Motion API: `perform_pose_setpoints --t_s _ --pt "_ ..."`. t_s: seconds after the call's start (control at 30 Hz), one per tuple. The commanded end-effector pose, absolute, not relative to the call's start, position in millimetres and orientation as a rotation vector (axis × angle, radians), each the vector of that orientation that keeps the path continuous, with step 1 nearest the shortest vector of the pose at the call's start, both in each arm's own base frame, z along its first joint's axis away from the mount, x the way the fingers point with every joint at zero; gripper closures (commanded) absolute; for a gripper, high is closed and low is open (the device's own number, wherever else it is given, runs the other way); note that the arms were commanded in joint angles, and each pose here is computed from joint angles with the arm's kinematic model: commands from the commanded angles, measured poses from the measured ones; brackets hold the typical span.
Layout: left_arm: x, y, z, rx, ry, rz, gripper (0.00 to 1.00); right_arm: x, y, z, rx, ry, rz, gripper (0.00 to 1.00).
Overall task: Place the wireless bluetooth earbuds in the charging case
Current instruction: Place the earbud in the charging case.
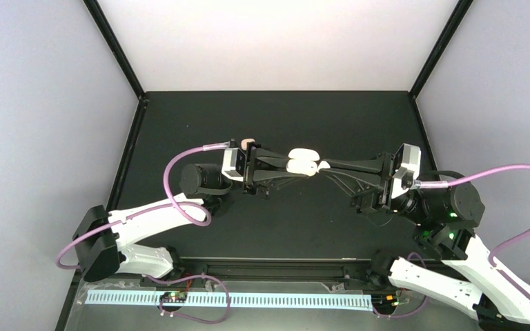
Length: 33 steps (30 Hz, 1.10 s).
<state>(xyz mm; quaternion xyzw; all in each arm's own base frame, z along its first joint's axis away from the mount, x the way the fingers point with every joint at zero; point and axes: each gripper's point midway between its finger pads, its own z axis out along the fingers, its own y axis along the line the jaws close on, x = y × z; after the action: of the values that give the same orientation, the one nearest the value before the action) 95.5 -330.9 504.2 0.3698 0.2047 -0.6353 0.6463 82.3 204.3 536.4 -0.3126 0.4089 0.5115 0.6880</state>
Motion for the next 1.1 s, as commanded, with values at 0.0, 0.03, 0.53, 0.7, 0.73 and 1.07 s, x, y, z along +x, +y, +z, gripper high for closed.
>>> perform_pose_setpoints --t_s 0.0,0.03,0.53,0.7,0.73,1.07 --pt "87 -330 512 0.879 0.403 -1.448 0.98 78 205 542 -0.731 0.892 1.138 0.99" --pt "86 -330 511 0.884 0.403 -1.449 0.99 78 206 541 -0.737 0.896 1.137 0.99" --pt "84 -328 512 0.891 0.399 -1.434 0.99 81 211 538 -0.750 0.915 1.128 0.99" --pt "85 -328 512 0.885 0.402 -1.434 0.98 81 210 538 -0.748 0.916 1.126 0.99" --pt "86 -328 512 0.882 0.404 -1.432 0.99 81 210 539 -0.745 0.914 1.127 0.99" --pt "81 -317 517 0.866 0.390 -1.429 0.99 80 204 544 -0.718 0.901 1.125 0.99"
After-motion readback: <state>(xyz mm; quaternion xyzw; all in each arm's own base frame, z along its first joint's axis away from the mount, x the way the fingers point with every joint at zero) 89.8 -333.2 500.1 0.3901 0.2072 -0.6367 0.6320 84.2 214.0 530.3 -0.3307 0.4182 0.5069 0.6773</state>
